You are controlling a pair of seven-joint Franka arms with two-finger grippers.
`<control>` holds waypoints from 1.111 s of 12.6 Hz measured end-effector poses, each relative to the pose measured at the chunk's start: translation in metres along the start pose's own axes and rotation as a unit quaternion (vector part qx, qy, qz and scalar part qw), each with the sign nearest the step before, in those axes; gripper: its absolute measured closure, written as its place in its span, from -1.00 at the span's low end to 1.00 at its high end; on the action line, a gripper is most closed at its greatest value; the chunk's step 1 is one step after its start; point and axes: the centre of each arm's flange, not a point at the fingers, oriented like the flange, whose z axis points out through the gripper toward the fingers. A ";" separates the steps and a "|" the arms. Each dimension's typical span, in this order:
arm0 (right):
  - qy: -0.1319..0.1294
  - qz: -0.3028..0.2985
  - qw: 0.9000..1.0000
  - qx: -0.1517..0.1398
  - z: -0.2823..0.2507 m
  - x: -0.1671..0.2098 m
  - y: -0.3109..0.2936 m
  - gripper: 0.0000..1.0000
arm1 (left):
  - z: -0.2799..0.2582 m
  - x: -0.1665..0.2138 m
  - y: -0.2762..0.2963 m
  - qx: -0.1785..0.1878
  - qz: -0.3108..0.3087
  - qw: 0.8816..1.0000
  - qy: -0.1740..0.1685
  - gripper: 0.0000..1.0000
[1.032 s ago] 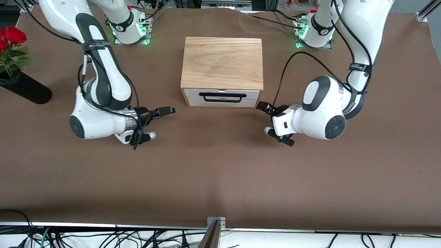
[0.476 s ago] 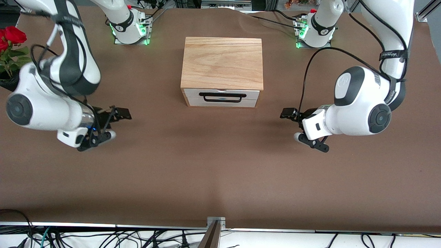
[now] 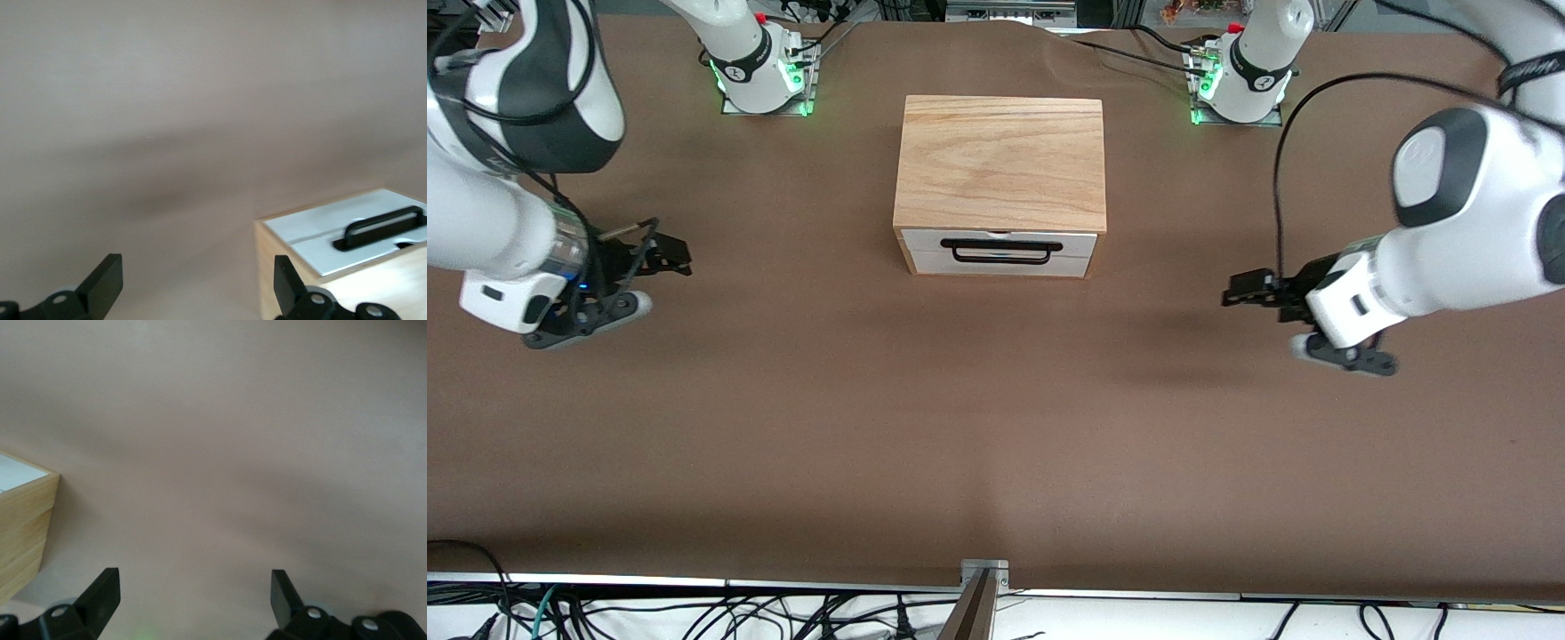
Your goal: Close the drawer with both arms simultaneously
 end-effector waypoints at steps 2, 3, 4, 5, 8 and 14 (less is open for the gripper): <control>0.013 0.012 1.000 -0.008 -0.017 -0.010 0.014 -1.00 | -0.036 -0.027 0.013 0.069 0.019 0.997 0.004 -1.00; 0.022 0.013 1.000 -0.016 -0.029 -0.016 0.015 -1.00 | -0.046 -0.038 0.028 0.102 0.032 0.994 0.003 -1.00; 0.031 0.013 0.999 -0.019 -0.042 -0.024 0.015 -1.00 | -0.051 -0.046 0.044 0.127 0.041 0.991 0.003 -1.00; 0.034 0.016 0.999 -0.018 -0.052 -0.032 0.016 -1.00 | -0.053 -0.052 0.055 0.136 0.043 0.990 0.002 -1.00; 0.032 0.018 0.999 -0.014 -0.073 -0.054 0.014 -1.00 | -0.063 -0.064 0.056 0.137 0.034 0.990 0.000 -1.00; 0.038 0.014 0.999 -0.006 -0.071 -0.098 0.005 -1.00 | -0.073 -0.074 0.012 0.117 -0.033 0.992 0.023 -1.00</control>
